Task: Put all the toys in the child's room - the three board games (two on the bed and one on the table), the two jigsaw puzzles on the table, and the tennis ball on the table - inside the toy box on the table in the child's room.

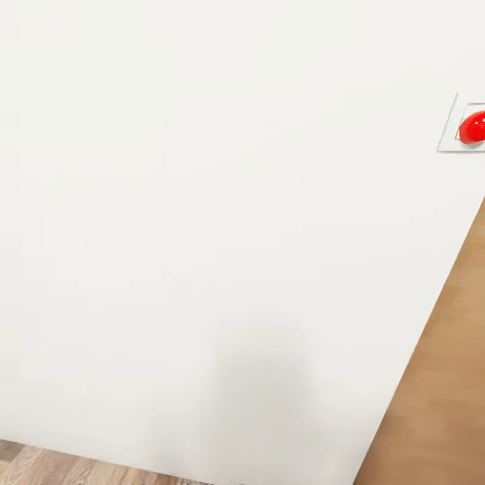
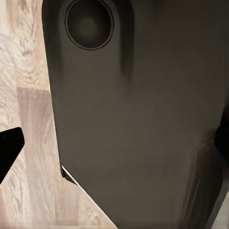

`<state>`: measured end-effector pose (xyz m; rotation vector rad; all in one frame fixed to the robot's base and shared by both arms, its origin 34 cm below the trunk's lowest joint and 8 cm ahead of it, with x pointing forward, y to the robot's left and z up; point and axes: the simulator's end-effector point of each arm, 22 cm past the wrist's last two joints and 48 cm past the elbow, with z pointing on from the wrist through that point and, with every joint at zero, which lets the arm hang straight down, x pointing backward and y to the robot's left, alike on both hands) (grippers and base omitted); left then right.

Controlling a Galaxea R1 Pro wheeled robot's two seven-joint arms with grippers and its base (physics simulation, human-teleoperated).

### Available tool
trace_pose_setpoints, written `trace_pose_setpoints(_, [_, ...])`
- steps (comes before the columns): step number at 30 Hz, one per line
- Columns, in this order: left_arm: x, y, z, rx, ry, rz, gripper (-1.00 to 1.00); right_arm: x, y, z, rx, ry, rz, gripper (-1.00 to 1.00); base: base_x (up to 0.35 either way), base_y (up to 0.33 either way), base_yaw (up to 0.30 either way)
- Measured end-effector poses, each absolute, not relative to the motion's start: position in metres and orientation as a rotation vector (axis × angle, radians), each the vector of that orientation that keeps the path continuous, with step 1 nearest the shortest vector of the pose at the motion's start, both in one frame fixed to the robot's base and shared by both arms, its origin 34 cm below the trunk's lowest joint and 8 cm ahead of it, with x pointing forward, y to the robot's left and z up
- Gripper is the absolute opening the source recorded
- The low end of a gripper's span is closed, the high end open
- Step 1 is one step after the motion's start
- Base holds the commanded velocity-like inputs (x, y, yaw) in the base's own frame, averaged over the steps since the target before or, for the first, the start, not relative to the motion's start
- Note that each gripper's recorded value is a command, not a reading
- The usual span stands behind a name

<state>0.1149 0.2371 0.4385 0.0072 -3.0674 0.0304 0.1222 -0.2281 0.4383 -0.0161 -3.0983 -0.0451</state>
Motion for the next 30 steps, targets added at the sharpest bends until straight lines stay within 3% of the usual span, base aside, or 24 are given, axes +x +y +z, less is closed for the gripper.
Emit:
trace_pose_setpoints(23, [0.119,0.238,0.471,-0.02,-3.093,0.03,1.0,0.119,-0.225,0.471,-0.021,-3.088,-0.051,1.0,-0.002,0.0,0.265])
trace_pose_setpoints(30, [0.12,0.239,0.482,-0.019,-3.095,0.028,1.0,0.118,-0.225,0.482,-0.001,-3.084,-0.053,1.0,0.0,0.0,0.082])
